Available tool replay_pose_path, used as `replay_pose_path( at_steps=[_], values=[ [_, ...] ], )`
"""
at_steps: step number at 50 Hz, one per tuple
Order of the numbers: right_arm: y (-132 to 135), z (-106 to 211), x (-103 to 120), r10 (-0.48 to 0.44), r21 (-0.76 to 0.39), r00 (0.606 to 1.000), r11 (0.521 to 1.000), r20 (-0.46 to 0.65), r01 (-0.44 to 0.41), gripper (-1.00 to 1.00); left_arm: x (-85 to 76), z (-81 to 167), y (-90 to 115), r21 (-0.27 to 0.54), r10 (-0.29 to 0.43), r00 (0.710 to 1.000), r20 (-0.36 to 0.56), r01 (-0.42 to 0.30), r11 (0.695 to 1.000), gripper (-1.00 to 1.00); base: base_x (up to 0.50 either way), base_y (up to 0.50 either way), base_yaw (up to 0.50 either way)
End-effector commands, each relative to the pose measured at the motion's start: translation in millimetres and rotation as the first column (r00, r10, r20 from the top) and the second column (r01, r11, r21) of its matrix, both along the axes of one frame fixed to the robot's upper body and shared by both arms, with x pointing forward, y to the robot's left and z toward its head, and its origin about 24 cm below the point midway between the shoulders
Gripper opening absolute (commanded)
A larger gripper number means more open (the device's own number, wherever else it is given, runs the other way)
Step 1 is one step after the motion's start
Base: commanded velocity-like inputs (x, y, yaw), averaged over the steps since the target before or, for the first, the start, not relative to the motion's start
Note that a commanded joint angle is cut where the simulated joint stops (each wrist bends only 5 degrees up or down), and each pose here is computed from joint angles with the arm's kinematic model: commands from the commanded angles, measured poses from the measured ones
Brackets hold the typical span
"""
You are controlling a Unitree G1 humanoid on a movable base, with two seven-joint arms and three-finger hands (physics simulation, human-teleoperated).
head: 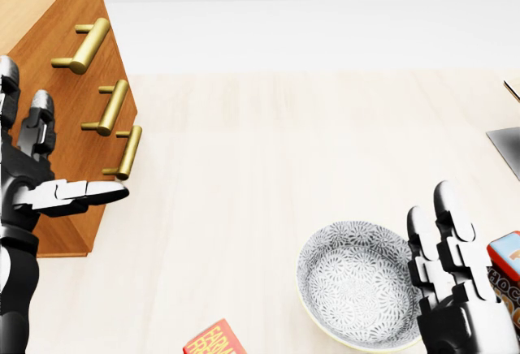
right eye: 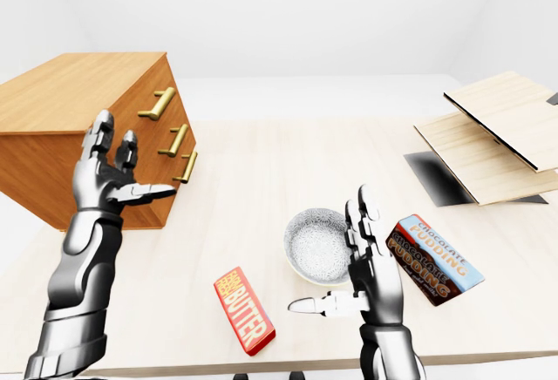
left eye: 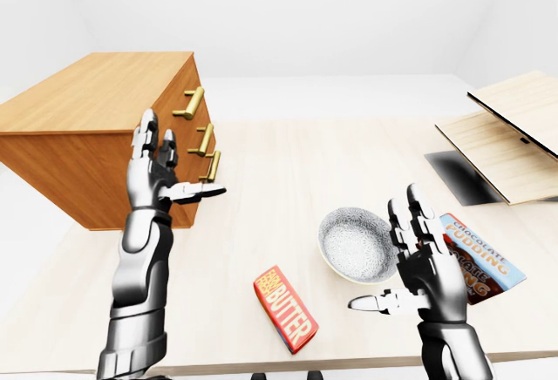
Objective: Close the top drawer of the cabinet and put the bowl on top of it.
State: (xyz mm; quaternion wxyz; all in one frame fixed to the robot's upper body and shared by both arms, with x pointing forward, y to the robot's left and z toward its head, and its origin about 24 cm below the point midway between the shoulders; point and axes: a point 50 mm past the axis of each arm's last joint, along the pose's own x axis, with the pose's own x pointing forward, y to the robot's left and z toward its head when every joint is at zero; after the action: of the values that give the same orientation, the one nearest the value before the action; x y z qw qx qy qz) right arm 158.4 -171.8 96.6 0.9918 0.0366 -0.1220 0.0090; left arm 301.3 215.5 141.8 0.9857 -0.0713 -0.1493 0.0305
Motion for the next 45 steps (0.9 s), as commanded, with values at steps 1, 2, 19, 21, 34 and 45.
replay_pose_path(
  at_steps=[1,2,19,21,34,45],
  values=[
    [-1,1,0,-0.001,0.002,1.0,1.0,0.003,0.001,1.0,-48.1,32,-11,0.069,0.021,0.98,0.197,-0.035,0.997,1.0,0.0,0.0,0.0],
    [-1,0,0,-0.001,0.002,1.0,1.0,0.003,0.001,1.0,-50.2,31,-14,0.076,0.014,0.98,0.2,-0.029,0.997,1.0,0.0,0.0,0.0],
    [0,2,-1,0.005,0.001,1.0,1.0,0.01,-0.005,1.0,-95.4,36,-59,0.241,-0.068,0.966,0.25,0.006,0.971,1.0,0.0,0.0,0.0],
    [0,2,-1,0.006,0.0,1.0,1.0,0.01,-0.006,1.0,-99.0,38,-62,0.251,-0.074,0.963,0.257,0.008,0.968,1.0,0.0,0.0,0.0],
    [-2,5,-3,0.001,0.002,1.0,1.0,0.019,-0.001,1.0,-98.8,33,-78,0.293,-0.089,0.967,0.237,0.016,0.956,1.0,0.0,0.0,0.0],
    [-8,11,-10,-0.008,0.011,0.999,1.0,0.043,0.008,1.0,-103.0,43,-101,0.349,-0.123,0.949,0.289,0.015,0.937,1.0,0.0,0.0,0.0]
  ],
)
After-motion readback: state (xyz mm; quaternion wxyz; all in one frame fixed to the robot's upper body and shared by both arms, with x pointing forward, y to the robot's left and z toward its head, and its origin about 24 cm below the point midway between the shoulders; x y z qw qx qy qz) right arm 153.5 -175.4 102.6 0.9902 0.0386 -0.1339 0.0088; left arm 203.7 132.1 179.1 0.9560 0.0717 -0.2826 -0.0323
